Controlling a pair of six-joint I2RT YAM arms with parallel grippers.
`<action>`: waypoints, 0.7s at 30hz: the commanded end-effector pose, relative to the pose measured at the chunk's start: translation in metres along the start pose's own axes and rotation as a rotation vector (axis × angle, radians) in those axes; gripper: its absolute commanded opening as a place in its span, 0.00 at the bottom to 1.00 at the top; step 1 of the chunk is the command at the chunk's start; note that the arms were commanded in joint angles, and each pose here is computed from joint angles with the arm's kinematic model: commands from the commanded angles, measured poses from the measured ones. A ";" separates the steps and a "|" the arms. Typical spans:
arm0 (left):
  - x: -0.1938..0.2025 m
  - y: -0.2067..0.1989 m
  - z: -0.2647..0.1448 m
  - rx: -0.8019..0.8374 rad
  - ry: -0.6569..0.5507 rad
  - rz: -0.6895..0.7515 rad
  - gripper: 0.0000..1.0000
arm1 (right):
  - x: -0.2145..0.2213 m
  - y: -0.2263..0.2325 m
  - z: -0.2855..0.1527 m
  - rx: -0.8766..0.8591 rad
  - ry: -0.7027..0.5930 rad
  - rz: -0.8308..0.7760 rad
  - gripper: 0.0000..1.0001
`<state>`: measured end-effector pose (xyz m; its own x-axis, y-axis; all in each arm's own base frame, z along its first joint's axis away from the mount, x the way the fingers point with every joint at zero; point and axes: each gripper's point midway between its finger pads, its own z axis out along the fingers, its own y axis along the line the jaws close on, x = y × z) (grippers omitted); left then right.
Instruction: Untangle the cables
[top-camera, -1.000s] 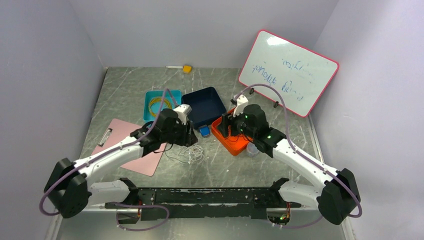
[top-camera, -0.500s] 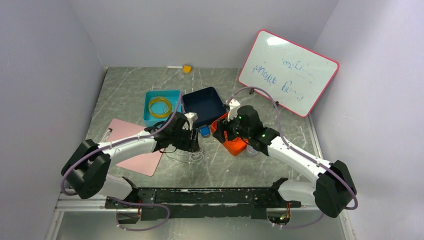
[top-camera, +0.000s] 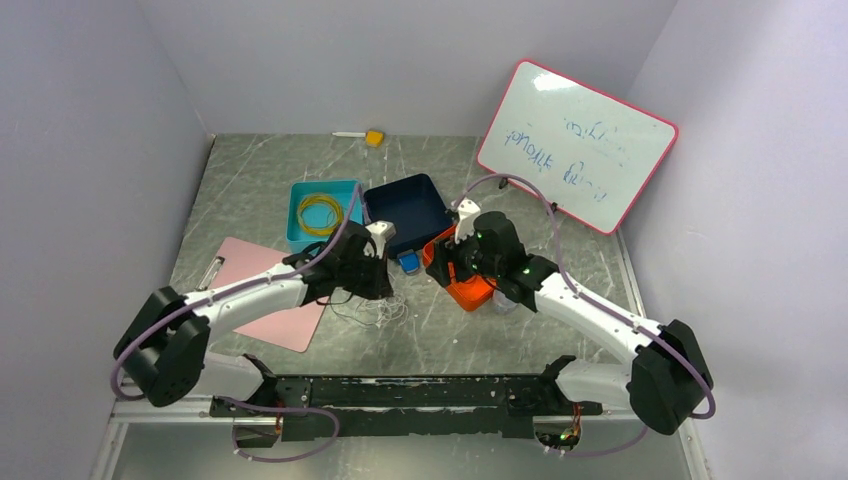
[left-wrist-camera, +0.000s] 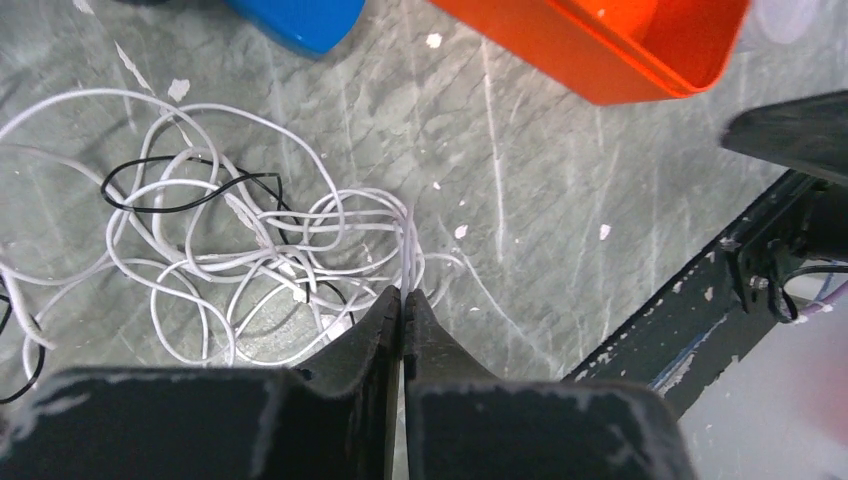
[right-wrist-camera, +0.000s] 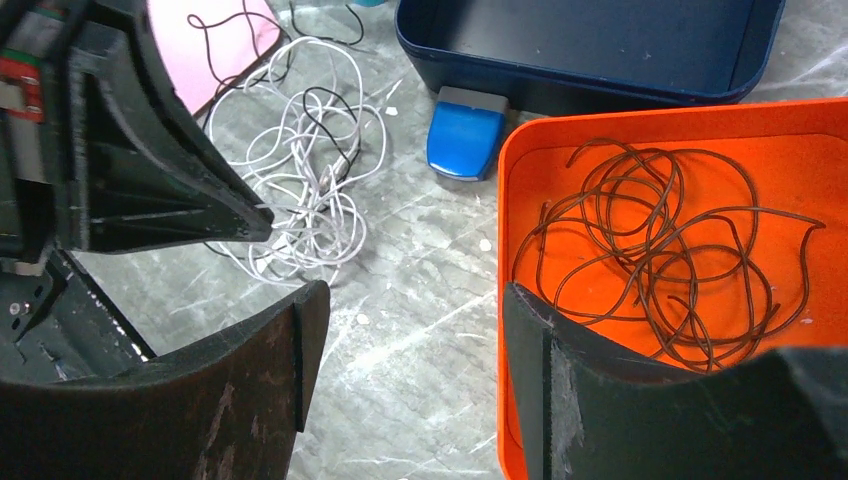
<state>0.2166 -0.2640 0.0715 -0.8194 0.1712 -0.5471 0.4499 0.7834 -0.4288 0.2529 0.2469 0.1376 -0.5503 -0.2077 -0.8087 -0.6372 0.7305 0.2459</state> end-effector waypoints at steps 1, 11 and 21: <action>-0.025 -0.018 -0.023 0.049 -0.078 0.041 0.07 | -0.009 0.003 -0.005 -0.002 -0.053 -0.002 0.67; -0.055 -0.035 -0.070 0.071 -0.197 0.157 0.07 | -0.016 0.022 -0.009 -0.105 -0.110 -0.020 0.68; -0.069 -0.049 -0.092 0.108 -0.243 0.255 0.07 | -0.023 0.043 -0.015 -0.174 -0.153 -0.083 0.69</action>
<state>0.2192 -0.2590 0.1783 -0.6234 0.1702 -0.7631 0.6246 0.6955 -0.3551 0.2365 0.2653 0.1575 -0.4779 -0.1665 -0.8625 -0.7206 0.6359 0.2765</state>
